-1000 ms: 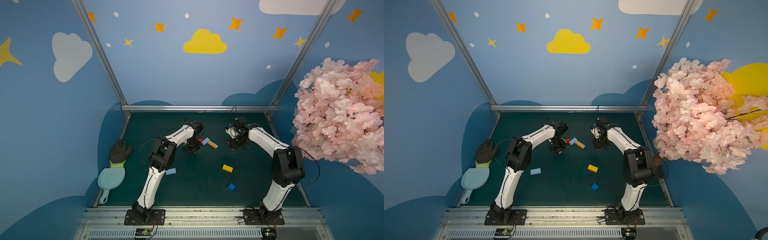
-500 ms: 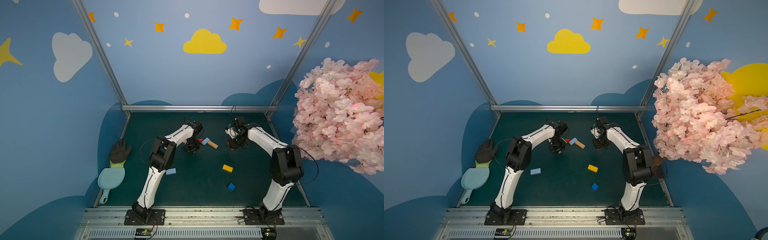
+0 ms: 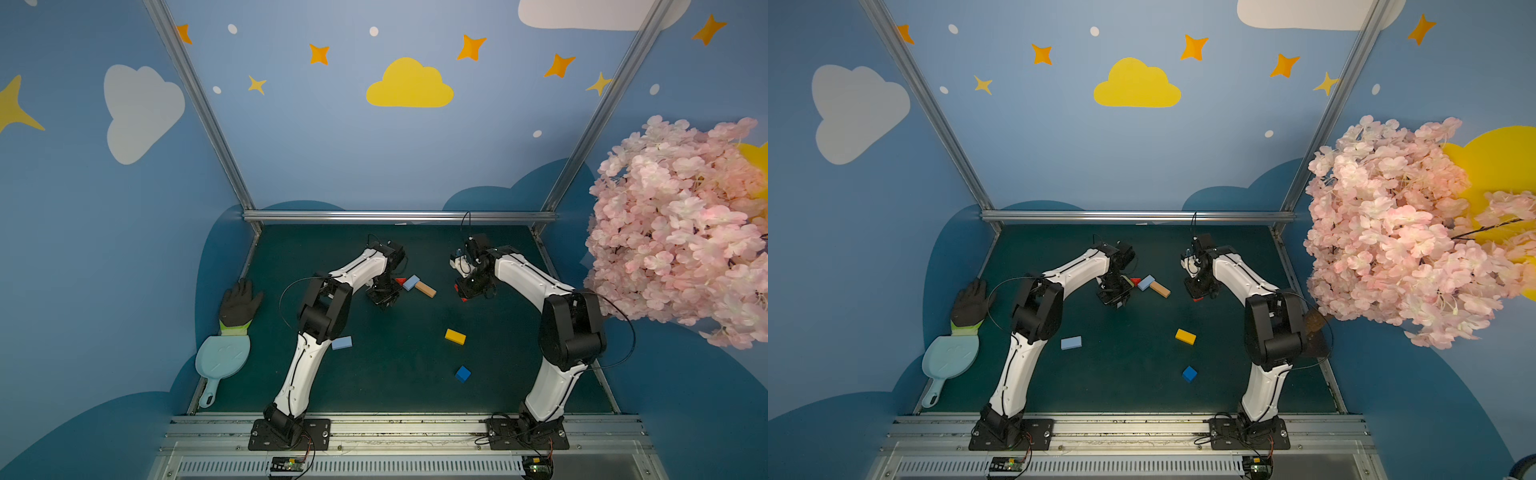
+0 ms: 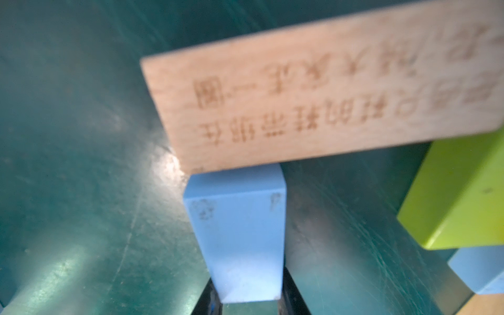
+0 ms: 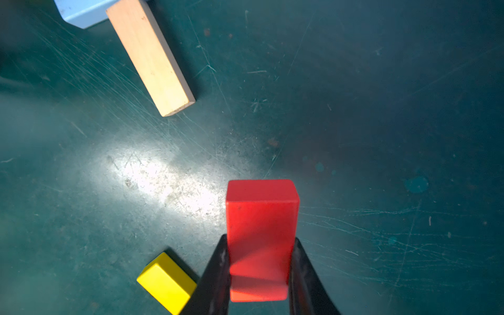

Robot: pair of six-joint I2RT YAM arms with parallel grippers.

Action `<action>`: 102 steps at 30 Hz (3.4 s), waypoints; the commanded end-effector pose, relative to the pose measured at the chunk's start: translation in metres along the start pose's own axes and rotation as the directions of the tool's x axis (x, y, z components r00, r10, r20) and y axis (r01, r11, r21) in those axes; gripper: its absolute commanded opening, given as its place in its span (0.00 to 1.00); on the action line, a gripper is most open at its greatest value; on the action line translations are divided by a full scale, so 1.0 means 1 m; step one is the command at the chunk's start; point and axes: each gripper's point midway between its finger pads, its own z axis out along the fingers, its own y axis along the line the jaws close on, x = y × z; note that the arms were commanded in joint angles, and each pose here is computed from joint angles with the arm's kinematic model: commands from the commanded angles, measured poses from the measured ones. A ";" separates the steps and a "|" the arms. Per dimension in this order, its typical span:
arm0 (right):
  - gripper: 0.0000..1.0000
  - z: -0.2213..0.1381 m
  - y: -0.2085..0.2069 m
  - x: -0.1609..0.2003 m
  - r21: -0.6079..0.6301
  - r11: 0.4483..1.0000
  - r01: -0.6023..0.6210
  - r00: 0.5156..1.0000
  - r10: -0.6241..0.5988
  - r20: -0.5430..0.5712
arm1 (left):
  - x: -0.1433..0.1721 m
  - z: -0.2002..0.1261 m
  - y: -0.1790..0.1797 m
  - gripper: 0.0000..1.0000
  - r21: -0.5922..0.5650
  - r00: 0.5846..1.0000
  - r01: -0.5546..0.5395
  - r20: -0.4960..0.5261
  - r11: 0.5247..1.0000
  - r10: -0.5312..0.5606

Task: Assemble a heart with building blocks
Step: Assemble the building block at the center of the board.

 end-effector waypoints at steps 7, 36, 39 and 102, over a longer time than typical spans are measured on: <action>0.00 -0.001 0.003 -0.006 -0.020 1.000 0.012 1.000 -0.012 0.001 | -0.008 0.010 0.005 0.24 -0.037 1.000 0.011 0.000 0.999 -0.011; 0.00 0.001 0.006 -0.006 -0.028 0.999 0.019 1.000 -0.019 -0.006 | -0.008 0.012 0.005 0.49 -0.037 1.000 -0.001 -0.012 0.999 0.000; 0.00 0.001 0.006 -0.006 -0.028 0.999 0.019 1.000 -0.019 -0.006 | -0.008 0.011 0.005 0.65 -0.041 1.000 -0.009 -0.012 0.999 0.008; 0.00 0.050 0.137 -0.015 0.200 0.479 -0.855 0.480 0.876 -0.048 | -0.059 -0.084 0.152 1.00 0.123 0.951 -0.103 0.304 0.987 0.062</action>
